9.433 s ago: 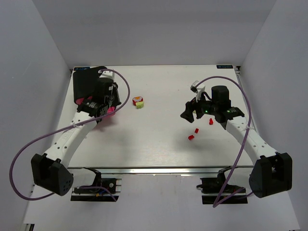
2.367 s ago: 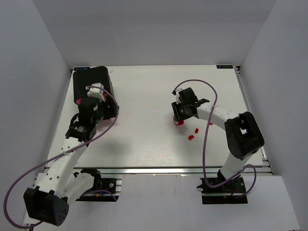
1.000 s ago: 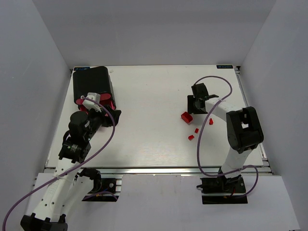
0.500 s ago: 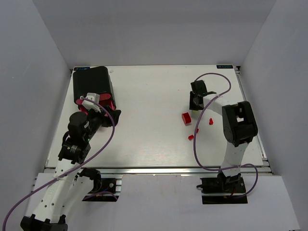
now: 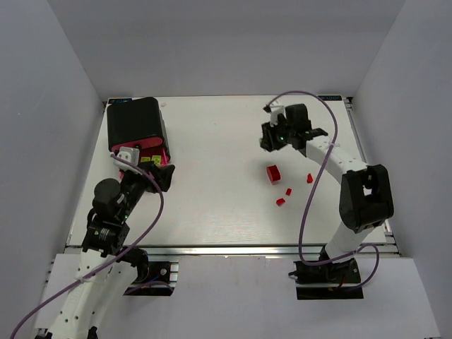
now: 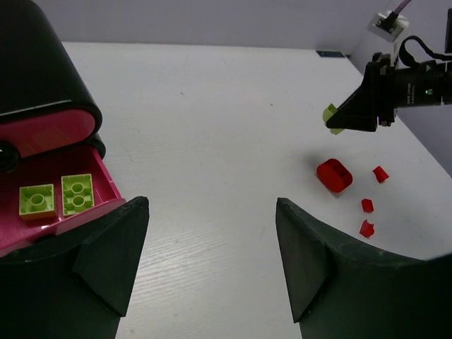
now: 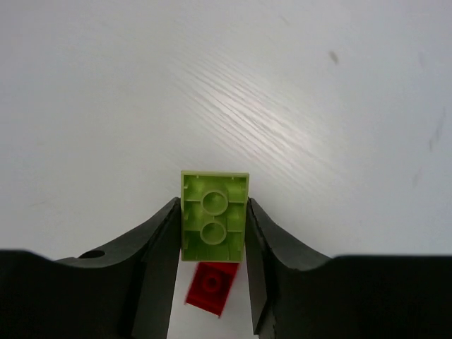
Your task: Sort the legos into containers by color
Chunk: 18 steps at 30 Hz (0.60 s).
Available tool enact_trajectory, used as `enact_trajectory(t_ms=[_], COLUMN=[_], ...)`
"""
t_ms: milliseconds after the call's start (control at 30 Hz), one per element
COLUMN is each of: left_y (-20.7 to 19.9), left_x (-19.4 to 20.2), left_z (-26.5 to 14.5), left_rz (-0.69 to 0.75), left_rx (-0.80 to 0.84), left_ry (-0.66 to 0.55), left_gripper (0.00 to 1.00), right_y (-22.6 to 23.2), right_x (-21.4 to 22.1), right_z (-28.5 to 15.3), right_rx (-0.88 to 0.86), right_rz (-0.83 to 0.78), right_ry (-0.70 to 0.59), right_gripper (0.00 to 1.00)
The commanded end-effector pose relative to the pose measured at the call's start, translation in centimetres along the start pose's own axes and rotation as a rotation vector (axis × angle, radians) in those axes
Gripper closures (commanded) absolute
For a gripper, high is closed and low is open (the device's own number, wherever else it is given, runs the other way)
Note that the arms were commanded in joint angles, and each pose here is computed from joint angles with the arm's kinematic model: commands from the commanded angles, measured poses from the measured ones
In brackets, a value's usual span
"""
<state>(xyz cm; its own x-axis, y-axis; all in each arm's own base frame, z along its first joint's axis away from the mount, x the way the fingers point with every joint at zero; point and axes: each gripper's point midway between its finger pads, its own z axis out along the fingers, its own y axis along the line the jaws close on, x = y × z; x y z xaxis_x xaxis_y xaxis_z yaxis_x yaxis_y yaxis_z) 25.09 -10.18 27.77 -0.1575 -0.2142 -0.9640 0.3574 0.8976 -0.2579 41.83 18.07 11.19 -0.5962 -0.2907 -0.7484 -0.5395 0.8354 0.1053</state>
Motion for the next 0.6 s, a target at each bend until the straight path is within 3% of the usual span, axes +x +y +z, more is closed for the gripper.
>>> enact_trajectory(t_ms=[0, 67, 233, 267, 333, 400, 567], left_y=[-0.3, 0.2, 2.8, 2.9, 3.2, 3.6, 4.4], left_x=[-2.1, -3.4, -4.4, -4.7, -4.9, -5.2, -5.8], left_z=[-1.2, -2.2, -3.7, -4.1, -4.4, -5.0, -6.2], left_rz=[0.029, 0.028, -0.015, -0.018, -0.022, -0.027, -0.037], left_rx=[0.003, -0.032, -0.181, -0.190, -0.206, -0.234, -0.280], left_ry=[-0.115, -0.187, -0.287, -0.306, -0.321, -0.344, -0.394], left_gripper=[0.18, 0.17, 0.17, 0.16, 0.16, 0.16, 0.16], right_y=[9.2, 13.8, 22.5, 24.5, 27.8, 30.1, 35.9], right_x=[-8.9, -8.2, -11.0, -9.8, -13.0, -12.5, -13.9], right_z=[-2.3, -1.1, -0.1, 1.3, 0.5, 2.8, 4.2], right_rx=[-0.367, -0.487, -0.646, -0.698, -0.743, -0.771, -0.777], right_rz=[-0.393, -0.485, -0.738, -0.761, -0.824, -0.813, -0.830], right_ry=[-0.246, -0.188, -0.212, -0.179, -0.259, -0.236, -0.383], right_gripper=[1.00, 1.00, 1.00, 1.00, 1.00, 1.00, 1.00])
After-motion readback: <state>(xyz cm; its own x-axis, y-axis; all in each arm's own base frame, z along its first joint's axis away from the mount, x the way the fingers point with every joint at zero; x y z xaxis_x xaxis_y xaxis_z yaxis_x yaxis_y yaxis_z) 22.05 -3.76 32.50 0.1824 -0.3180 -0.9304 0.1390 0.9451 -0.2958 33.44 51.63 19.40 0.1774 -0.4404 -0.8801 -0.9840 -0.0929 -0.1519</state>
